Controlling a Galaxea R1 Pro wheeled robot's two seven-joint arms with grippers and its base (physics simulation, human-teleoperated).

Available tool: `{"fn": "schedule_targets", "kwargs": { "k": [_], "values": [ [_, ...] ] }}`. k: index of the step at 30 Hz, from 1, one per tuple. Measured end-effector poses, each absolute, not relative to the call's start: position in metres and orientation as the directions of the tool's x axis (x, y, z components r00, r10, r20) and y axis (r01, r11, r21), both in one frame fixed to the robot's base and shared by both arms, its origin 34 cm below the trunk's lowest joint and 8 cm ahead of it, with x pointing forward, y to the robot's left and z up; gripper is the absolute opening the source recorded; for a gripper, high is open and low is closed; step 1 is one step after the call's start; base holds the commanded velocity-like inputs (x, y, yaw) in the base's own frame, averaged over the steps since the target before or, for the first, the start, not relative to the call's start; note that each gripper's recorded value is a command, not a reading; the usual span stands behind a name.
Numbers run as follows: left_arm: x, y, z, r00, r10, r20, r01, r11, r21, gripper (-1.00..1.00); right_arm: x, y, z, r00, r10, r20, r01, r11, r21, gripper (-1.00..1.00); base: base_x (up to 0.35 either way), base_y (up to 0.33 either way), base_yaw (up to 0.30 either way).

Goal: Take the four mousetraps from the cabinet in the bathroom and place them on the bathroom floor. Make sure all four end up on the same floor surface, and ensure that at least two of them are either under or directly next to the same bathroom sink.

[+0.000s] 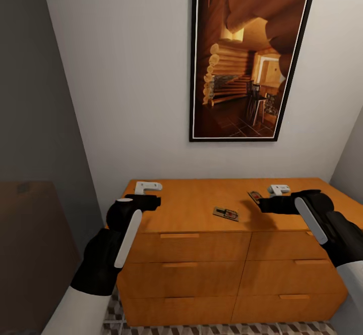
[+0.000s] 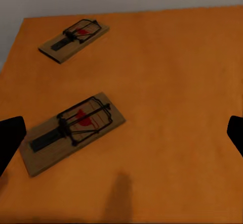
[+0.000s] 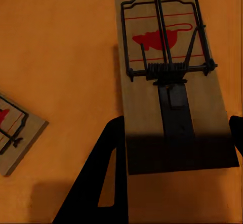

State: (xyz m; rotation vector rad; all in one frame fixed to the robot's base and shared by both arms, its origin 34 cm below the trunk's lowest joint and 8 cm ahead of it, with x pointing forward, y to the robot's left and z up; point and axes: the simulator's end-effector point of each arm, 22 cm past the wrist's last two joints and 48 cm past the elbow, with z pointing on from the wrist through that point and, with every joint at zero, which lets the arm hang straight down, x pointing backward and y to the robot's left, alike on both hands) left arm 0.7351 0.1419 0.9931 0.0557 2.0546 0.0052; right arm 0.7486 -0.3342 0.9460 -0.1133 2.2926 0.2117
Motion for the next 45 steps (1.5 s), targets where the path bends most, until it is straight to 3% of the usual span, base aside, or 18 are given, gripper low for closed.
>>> {"fn": "schedule_targets", "kwargs": {
  "k": [9, 17, 30, 40, 45],
  "values": [
    [0.734, 0.166, 0.991, -0.481, 0.08, -0.873, -0.011, 0.995, 0.098, 1.0, 0.746, -0.366, 0.94, -0.682, 0.015, -0.731, -0.097, 0.989, 0.111, -1.0, 0.0, 0.0, 0.0],
    [0.736, 0.228, 0.998, -0.469, 0.173, -0.866, -0.119, 0.959, 0.256, 1.0, 0.746, -0.376, 0.951, -0.665, 0.024, -0.746, -0.086, 0.99, 0.109, -1.0, 0.0, 0.0, 0.0],
    [0.737, 0.227, 0.997, -0.466, 0.188, -0.865, -0.116, 0.956, 0.27, 1.0, 0.75, -0.372, 1.037, -0.497, 0.027, -0.868, -0.117, 0.988, 0.097, -1.0, 0.0, 0.0, 0.0],
    [0.737, 0.228, 0.997, -0.466, 0.185, -0.865, -0.117, 0.956, 0.268, 1.0, 0.731, -0.477, 1.111, -0.292, 0.236, -0.927, 0.092, 0.972, 0.218, -1.0, 0.0, 0.0, 0.0],
    [0.737, 0.226, 0.996, -0.469, 0.182, -0.864, -0.106, 0.96, 0.26, 1.0, 0.713, -0.54, 1.113, -0.286, 0.187, -0.94, 0.264, 0.958, 0.111, -1.0, 0.0, 0.0, 0.0]
  ]
}}
